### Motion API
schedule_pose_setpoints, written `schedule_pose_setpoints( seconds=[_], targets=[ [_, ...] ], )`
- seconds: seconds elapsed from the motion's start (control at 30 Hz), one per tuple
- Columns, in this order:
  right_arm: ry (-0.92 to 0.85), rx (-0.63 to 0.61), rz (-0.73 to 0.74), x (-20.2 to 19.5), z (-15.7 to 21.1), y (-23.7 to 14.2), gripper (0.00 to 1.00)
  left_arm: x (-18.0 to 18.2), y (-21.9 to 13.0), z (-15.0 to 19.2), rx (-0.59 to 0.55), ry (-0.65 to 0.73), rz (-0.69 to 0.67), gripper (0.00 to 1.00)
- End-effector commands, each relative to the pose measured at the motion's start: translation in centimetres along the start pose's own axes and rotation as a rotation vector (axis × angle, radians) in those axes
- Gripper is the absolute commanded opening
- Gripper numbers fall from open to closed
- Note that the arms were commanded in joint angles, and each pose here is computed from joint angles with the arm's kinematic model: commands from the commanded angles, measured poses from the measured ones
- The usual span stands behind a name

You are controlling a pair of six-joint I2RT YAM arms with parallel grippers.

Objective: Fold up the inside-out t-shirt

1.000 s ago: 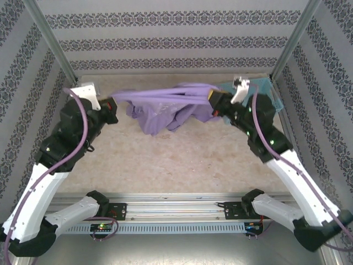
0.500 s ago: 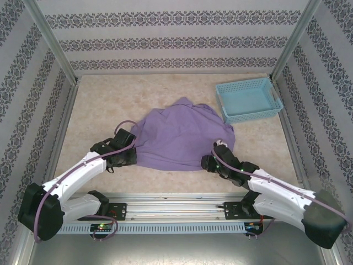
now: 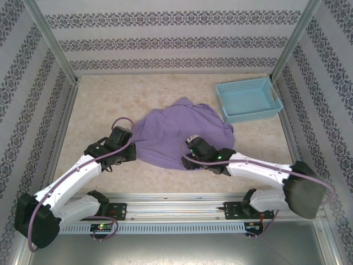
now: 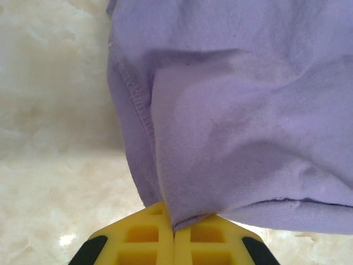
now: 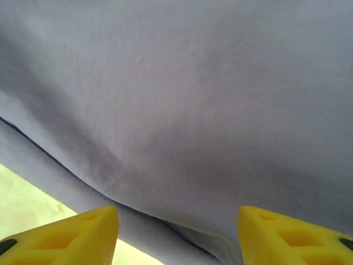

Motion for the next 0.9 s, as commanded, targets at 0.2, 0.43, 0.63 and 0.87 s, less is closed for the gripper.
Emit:
schedule_pose_setpoints(
  seconds=[0.2,0.43,0.63,0.87],
  targets=[
    [-0.159,0.058,0.008,1.5,-0.6,2.7,0.6,0.3,-0.8,-0.3,-0.034,-0.008,-0.022,0.0],
    [-0.176,0.119,-0.013,2.1,-0.2,4.5,0.52,0.4,-0.8,-0.5,-0.034,-0.001,-0.037,0.0],
    [-0.17,0.099,0.036,1.9,-0.9,4.4,0.17,0.8,-0.8,-0.3,-0.034,0.003,-0.065,0.0],
    [-0.13,-0.09,0.093,1.4,-4.0,0.5,0.0,1.2,-0.3,-0.1,-0.006,0.008,-0.107,0.0]
  ],
)
Point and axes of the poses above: each hand's point on the last joint's axis, 136 mm out from that joint toward the fingers, its own y axis out along the fingers, its own x axis along the line the jaws close on, z = x × y, the point moved 6 cm from there along -y, back along the fingers, and after that the axes turned 5 degrees about y, right-handed, at the moved point
